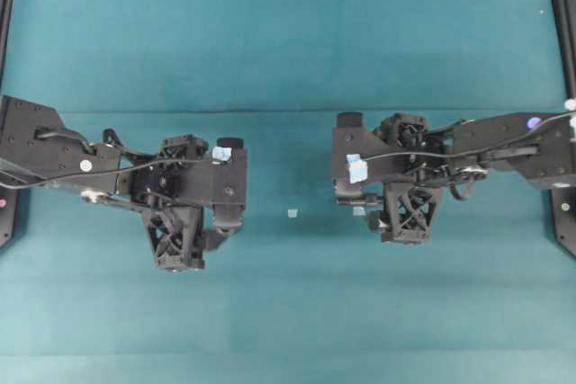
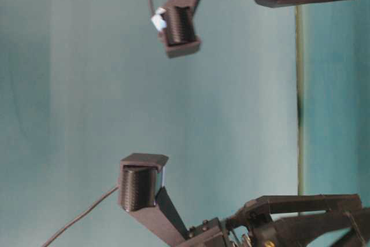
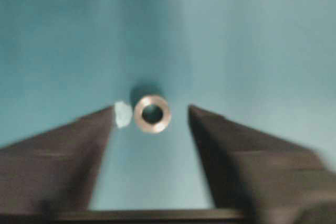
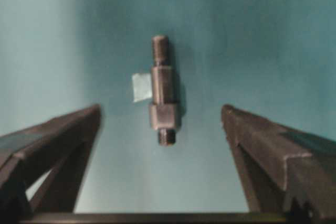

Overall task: Insert the washer onto the shaft with both hands.
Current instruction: 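Lower left gripper over the silver washer and right gripper over the shaft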

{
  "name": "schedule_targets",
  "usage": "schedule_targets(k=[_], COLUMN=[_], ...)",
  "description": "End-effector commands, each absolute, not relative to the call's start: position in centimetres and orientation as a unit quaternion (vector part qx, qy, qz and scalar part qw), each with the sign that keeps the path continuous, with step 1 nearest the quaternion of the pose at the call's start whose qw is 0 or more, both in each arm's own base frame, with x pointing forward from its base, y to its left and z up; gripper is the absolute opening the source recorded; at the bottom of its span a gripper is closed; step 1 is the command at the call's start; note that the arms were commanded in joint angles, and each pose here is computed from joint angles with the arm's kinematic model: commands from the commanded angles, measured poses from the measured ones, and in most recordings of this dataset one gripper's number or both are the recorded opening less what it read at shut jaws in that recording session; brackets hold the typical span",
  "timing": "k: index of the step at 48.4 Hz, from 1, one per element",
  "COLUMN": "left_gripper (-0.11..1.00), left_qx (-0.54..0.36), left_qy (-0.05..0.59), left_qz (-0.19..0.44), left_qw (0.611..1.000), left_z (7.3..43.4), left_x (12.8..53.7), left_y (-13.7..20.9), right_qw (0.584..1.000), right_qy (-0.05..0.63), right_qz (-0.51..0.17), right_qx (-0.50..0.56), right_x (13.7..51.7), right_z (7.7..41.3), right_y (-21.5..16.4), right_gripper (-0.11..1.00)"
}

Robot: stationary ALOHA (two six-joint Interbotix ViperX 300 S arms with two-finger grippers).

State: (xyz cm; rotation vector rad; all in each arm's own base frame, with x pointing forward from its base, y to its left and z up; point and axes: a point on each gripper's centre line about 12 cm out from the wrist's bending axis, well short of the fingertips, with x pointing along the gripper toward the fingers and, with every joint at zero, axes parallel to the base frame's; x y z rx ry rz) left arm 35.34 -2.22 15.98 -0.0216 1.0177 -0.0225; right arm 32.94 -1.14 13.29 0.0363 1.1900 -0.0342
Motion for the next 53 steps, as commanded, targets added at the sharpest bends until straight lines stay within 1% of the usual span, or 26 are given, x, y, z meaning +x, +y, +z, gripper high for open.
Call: schedule_targets(k=[1, 3, 5, 24, 37, 53], left_gripper=[0.91, 0.95, 0.95, 0.95, 0.95, 0.94], left_qx=[-0.008, -0.008, -0.008, -0.005, -0.007, -0.007], left_qy=[0.482, 0.484, 0.487, 0.517, 0.522, 0.524], left_qz=[-0.013, -0.012, -0.012, -0.012, -0.011, -0.011], left_qw=[0.876, 0.875, 0.873, 0.856, 0.853, 0.852], left_z=[16.3, 16.1, 15.8, 12.3, 11.2, 10.3], left_x=[35.4, 35.4, 35.4, 36.0, 36.6, 36.7], left_y=[-2.3, -2.3, -2.3, -2.4, -2.5, -2.5], right_qw=[0.832, 0.832, 0.832, 0.824, 0.824, 0.824], right_qy=[0.555, 0.555, 0.555, 0.566, 0.567, 0.566], right_qz=[-0.011, -0.011, -0.011, -0.01, -0.01, -0.009], right_qx=[0.01, 0.008, 0.007, 0.002, 0.002, 0.001], right_x=[33.4, 33.4, 33.5, 33.0, 32.7, 33.1], right_z=[13.6, 13.5, 13.5, 12.4, 10.9, 10.1], right_y=[-1.0, -1.0, -1.0, -1.0, -1.0, -1.1], right_gripper=[0.95, 0.95, 0.94, 0.94, 0.94, 0.94])
